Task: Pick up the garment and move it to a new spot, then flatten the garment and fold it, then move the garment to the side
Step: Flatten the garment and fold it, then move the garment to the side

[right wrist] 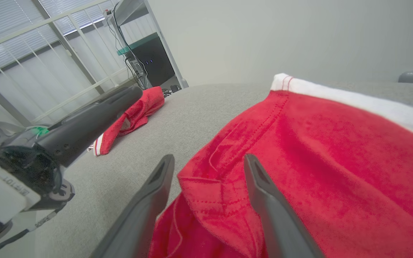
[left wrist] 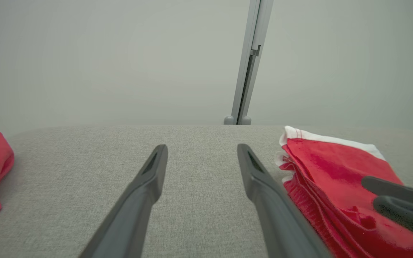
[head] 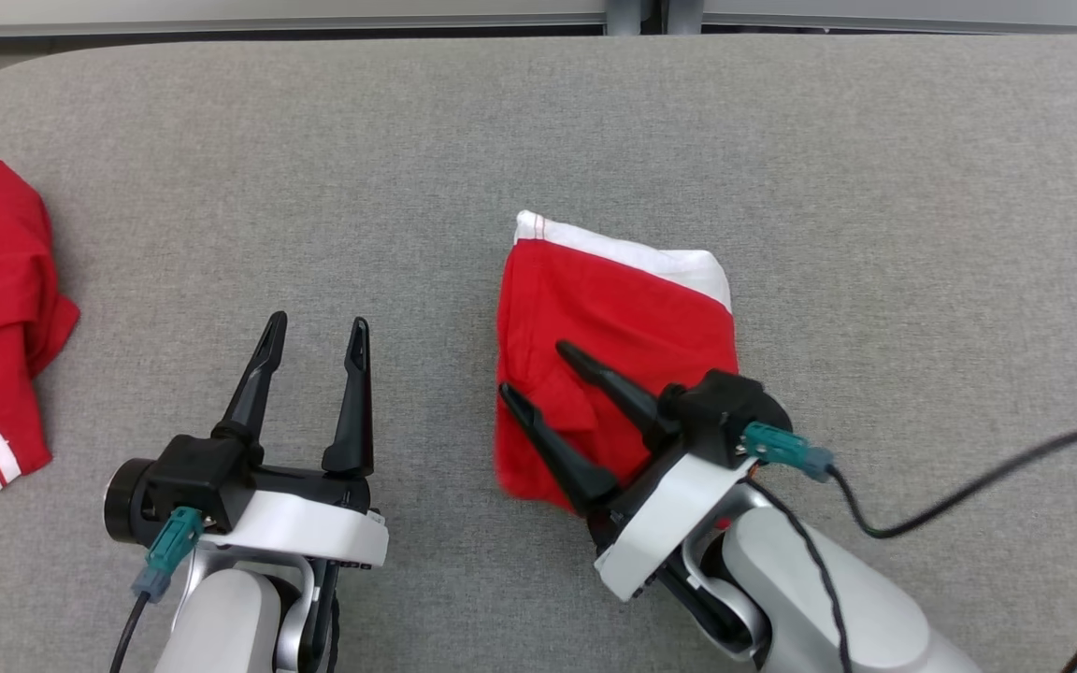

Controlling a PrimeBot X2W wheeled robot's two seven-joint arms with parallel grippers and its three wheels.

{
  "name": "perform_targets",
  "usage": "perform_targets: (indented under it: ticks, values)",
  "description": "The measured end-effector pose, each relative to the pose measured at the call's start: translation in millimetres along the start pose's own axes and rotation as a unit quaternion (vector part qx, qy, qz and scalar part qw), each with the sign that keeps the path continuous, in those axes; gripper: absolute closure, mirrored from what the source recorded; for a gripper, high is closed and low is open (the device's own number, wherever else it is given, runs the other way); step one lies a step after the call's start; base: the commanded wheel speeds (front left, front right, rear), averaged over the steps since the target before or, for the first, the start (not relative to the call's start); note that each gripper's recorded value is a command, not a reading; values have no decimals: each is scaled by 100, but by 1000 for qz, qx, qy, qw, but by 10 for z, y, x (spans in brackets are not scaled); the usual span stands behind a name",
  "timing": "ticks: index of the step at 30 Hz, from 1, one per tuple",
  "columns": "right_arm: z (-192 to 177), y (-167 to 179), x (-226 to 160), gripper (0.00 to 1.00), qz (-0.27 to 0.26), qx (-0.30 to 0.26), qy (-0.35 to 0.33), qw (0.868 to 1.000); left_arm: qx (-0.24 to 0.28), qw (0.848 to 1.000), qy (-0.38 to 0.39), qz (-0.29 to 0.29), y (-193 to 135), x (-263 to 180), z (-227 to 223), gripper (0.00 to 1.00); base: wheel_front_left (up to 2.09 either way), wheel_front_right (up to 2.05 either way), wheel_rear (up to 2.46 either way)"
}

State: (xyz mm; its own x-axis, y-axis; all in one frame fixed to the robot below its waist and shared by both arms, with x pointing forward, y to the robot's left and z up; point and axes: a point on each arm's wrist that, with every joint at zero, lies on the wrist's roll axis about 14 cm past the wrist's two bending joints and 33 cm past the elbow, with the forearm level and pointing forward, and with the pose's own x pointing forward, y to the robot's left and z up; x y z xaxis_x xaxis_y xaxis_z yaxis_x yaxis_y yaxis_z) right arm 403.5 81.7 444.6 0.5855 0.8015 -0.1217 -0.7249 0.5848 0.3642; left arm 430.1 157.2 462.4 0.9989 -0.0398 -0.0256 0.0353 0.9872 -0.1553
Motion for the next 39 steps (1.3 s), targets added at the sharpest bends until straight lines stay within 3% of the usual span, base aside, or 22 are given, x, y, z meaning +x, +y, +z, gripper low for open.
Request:
perform_targets:
  ticks: [6, 10, 16, 22, 27, 39]
  values:
    - [573, -137, -116, 0, -13, -24, -102, 994, 7, 1000, -2, -7, -39, 29, 12, 0, 0, 0, 0]
    - [841, -604, -444, 0, -89, -42, -146, 984, 12, 1000, -10, -9, -55, 45, 60, 0, 0, 0, 0]
    - [894, -1295, -1199, 0, -228, -66, -159, 958, 20, 1000, -16, -14, -61, 43, 108, 0, 0, 0, 0]
    - [812, -1517, -1760, 0, -310, -72, -147, 936, 28, 999, -15, -17, -64, 17, 105, 0, 0, 0, 0]
    - [819, -1431, -1904, 0, -326, -72, -146, 931, 31, 999, -12, -23, -89, -7, 85, 0, 0, 0, 0]
    - [854, -1351, -1904, 0, -324, -71, -146, 932, 34, 999, -11, -25, -97, -20, 86, 0, 0, 0, 0]
